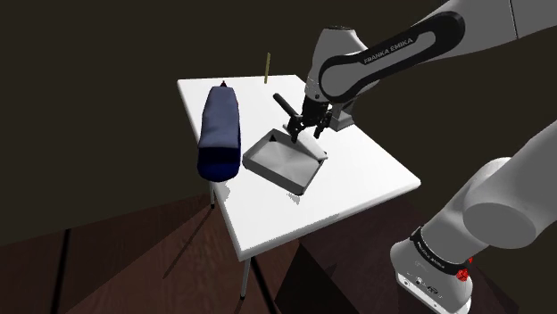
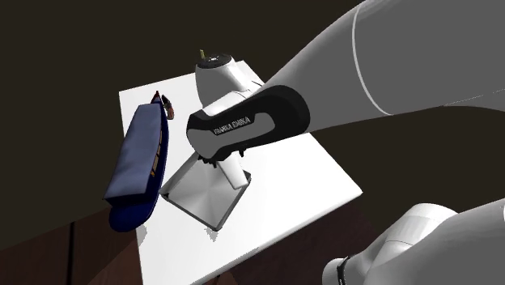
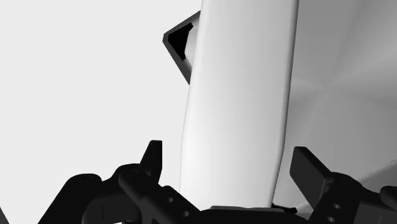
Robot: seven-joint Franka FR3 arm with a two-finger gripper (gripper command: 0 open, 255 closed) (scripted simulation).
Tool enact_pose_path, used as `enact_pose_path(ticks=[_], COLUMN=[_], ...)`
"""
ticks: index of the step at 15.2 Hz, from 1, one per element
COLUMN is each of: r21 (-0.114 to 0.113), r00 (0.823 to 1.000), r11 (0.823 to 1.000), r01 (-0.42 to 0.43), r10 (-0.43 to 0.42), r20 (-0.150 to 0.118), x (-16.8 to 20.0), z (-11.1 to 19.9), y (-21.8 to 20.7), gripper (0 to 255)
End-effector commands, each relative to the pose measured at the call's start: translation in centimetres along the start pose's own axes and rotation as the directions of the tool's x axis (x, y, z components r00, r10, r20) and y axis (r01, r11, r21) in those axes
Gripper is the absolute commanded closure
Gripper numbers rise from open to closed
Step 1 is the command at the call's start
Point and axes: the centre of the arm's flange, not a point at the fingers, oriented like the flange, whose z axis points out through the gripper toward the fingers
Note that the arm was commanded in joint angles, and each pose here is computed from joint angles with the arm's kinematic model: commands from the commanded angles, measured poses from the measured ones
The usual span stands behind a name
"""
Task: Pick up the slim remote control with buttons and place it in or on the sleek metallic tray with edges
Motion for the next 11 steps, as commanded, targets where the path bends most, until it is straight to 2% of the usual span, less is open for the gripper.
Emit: enact_pose_path(ticks=[1, 4, 11], r21=[0.000, 0.000, 0.000], r00=[1.000, 1.000, 1.000], r11=[1.000, 1.000, 1.000], r01=[0.000, 0.000, 0.000], r10=[0.000, 0.000, 0.000], r20=[0.000, 0.000, 0.000], x=[0.0, 0.0, 0.0], z=[-1.3, -5.0, -5.0], y=[0.0, 0.0, 0.0], gripper=[0, 0, 0])
